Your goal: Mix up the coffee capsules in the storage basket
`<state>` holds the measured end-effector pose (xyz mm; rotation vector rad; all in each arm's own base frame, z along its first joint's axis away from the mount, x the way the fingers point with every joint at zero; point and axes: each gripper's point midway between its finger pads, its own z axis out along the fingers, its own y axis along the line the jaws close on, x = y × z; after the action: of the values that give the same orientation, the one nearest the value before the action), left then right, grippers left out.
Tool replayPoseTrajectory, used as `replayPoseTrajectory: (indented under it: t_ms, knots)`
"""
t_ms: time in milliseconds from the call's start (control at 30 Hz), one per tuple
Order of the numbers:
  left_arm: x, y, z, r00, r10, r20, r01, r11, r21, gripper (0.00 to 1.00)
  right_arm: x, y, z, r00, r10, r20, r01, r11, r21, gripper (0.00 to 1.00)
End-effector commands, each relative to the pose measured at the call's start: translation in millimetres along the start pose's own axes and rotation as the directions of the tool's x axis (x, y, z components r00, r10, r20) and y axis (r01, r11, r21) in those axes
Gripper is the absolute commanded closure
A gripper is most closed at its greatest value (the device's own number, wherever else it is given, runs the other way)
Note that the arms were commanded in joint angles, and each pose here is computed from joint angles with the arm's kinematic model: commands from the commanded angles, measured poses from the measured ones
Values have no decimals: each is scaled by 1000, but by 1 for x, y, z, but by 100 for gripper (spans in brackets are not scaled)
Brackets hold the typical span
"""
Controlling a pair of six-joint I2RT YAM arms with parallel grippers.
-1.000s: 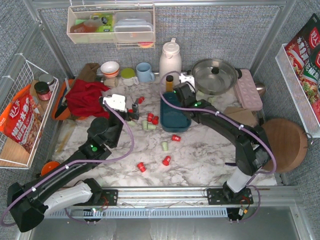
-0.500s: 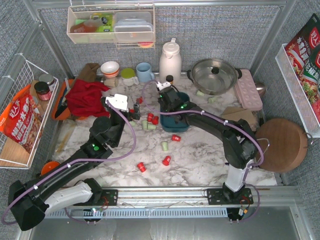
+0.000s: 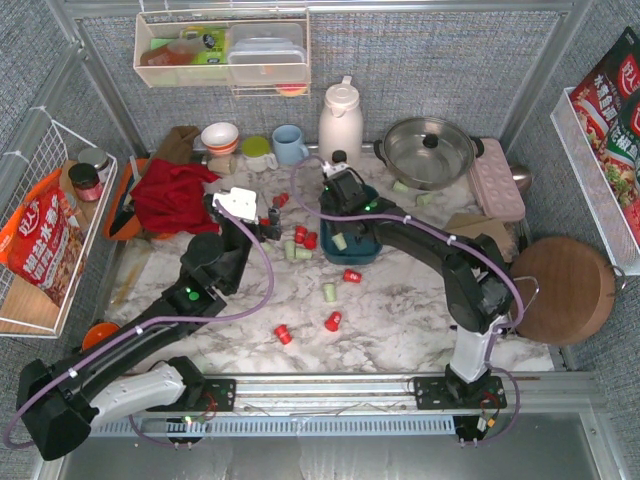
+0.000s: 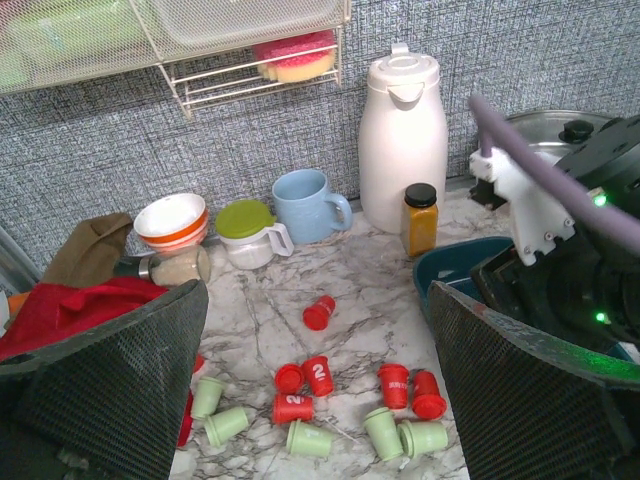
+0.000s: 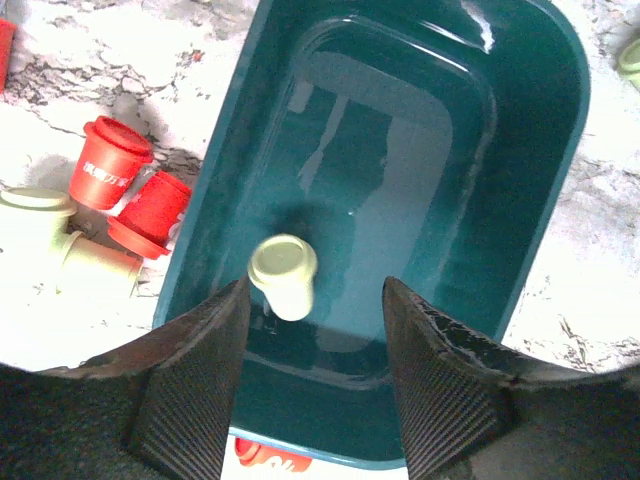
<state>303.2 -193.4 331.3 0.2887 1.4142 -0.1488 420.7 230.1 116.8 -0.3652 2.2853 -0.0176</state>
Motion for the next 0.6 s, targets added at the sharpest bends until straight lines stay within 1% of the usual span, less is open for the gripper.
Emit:
replayPoseTrajectory:
  t_ms: [0, 133, 267, 400, 567]
  knots:
    - [-6, 0, 1, 999, -22, 25, 22, 1000, -1, 1, -15, -10, -7, 997, 73, 40, -73, 997, -7, 39]
    - [-6, -1, 1, 999, -23, 25, 23, 1000, 0, 1, -28, -40, -9, 980, 168, 103, -173, 984, 43, 38]
    - [-6, -1, 1, 999, -26, 25, 26, 1000, 3, 1, -38, -87, -3, 944, 269, 189, -295, 947, 126, 38]
    - [-8, -2, 1, 999, -30, 27, 29, 1000, 8, 1, -36, -143, 11, 894, 365, 260, -424, 878, 224, 38]
    - [-11, 0, 0, 999, -33, 35, 33, 999, 5, 1, -14, -194, 41, 842, 466, 271, -533, 793, 295, 39]
